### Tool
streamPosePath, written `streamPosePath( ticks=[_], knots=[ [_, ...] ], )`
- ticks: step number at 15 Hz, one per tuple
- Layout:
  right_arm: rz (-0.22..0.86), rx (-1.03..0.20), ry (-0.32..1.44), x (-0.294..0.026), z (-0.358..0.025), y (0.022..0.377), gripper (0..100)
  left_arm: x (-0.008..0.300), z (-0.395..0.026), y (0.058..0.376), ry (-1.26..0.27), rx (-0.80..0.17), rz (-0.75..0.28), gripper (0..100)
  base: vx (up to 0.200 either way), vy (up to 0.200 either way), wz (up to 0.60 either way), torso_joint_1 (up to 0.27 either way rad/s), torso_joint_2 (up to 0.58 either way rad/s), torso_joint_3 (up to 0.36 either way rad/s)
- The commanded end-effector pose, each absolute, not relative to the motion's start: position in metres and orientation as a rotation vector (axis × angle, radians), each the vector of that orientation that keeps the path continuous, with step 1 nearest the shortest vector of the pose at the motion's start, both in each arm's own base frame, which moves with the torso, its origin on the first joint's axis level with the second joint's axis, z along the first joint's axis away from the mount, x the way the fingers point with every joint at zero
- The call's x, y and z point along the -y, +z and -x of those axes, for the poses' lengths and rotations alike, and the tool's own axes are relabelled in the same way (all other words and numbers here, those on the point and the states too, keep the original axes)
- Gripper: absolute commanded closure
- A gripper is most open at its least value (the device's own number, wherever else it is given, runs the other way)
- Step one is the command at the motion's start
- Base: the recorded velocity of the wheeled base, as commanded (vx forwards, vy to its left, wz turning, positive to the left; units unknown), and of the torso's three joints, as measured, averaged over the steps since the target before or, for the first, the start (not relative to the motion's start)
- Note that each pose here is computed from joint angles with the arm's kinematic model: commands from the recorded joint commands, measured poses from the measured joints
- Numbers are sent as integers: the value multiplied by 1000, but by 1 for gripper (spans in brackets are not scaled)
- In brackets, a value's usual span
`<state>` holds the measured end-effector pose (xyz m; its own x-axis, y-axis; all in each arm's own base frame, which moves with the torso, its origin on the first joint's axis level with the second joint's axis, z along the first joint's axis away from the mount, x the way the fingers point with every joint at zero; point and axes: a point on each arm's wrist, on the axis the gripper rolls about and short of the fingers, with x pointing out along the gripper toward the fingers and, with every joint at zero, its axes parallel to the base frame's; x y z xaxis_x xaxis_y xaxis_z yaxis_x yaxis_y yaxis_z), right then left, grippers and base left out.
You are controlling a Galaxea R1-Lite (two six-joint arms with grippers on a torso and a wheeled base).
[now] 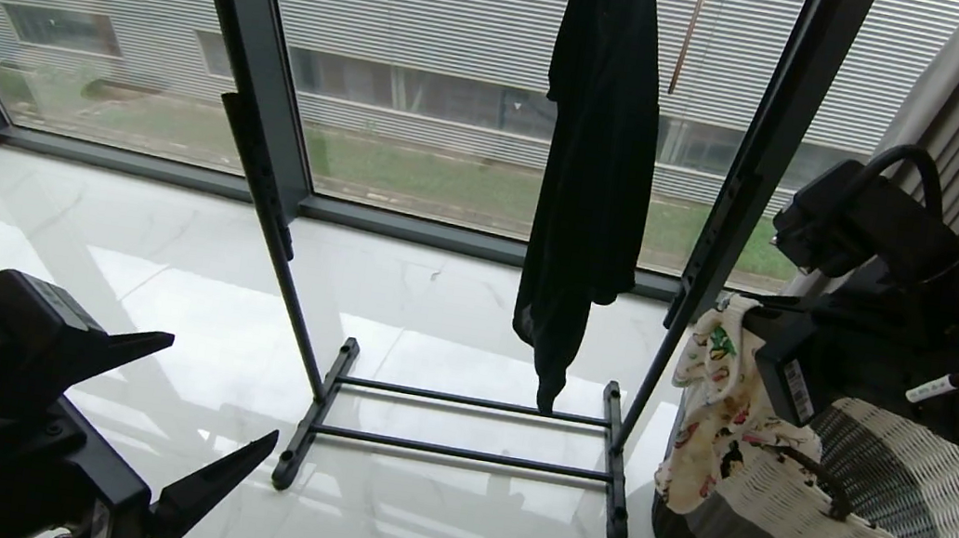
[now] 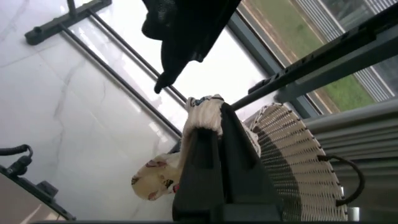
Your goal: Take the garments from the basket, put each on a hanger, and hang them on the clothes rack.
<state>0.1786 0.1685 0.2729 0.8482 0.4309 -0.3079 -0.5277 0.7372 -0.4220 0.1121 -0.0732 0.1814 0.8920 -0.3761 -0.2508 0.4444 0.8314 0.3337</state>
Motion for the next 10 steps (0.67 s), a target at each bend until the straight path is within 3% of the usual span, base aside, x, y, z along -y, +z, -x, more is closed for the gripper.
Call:
streamPosePath(
  ticks=[1,2,8,10],
  knots=[
    [528,-194,557,-177,-177,272,100,78,-110,183,-476,-166,-397,0,-200,0,0,2,2,-2],
    [528,-192,567,-179,-175,272,100,80,-108,183,-494,-163,-397,0,-200,0,0,2,-2,7],
    [519,-152,667,-208,-166,277,100,114,-100,213,-682,-106,-207,0,0,0,0,0,0,0],
    [507,-134,705,-223,-163,281,100,129,-101,211,-731,-130,-216,0,0,0,0,0,0,0]
  ],
)
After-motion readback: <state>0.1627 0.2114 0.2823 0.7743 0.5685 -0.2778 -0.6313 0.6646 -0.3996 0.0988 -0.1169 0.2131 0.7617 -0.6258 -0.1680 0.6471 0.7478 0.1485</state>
